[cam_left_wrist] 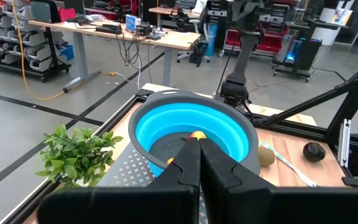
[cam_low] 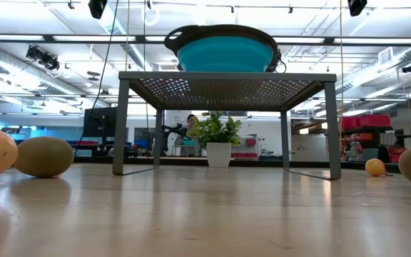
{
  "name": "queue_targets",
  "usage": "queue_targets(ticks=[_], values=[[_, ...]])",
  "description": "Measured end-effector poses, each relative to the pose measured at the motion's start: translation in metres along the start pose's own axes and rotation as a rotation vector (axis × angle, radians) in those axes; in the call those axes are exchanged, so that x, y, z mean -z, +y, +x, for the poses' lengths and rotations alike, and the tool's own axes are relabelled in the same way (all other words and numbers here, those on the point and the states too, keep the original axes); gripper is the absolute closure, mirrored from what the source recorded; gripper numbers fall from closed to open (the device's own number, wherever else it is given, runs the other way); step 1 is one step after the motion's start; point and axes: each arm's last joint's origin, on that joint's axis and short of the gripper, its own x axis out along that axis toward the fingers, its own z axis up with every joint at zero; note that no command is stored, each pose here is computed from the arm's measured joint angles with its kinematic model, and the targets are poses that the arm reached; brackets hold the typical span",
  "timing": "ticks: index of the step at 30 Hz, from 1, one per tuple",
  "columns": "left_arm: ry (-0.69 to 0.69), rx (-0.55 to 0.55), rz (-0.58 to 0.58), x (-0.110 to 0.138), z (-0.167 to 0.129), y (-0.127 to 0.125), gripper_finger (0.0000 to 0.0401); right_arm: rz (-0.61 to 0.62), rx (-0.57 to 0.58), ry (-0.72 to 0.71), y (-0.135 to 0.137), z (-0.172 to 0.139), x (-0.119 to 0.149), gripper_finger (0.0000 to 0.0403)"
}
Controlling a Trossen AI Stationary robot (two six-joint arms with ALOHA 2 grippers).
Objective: Pick & Place Fruit
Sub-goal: Put the right orange pear into the strainer bowl on the shelf
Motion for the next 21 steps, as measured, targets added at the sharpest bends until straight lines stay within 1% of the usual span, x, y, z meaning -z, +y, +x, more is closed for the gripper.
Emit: queue_targets(ticks=[4, 9, 13, 17, 21], values=[[-0.001, -0.01, 0.0, 0.0, 0.0, 0.0, 0.04, 0.025, -0.001, 0.0, 0.0, 0.0, 0.0, 0.0403], [-0.003, -0.016, -0.002, 0.0, 0.0, 0.0, 0.04, 0.025, 0.004, 0.0, 0.0, 0.0, 0.0, 0.0403], [-0.003, -0.016, -0.009, 0.0, 0.0, 0.0, 0.04, 0.015, 0.066, -0.001, -0.003, 0.0, 0.0, 0.0403], [-0.002, -0.016, -0.014, 0.0, 0.0, 0.0, 0.04, -0.037, 0.122, -0.001, -0.007, 0.0, 0.0, 0.0403], [-0.003, -0.016, -0.019, 0.0, 0.0, 0.0, 0.0399, -0.041, 0.165, 0.002, -0.011, 0.0, 0.0, 0.0403]])
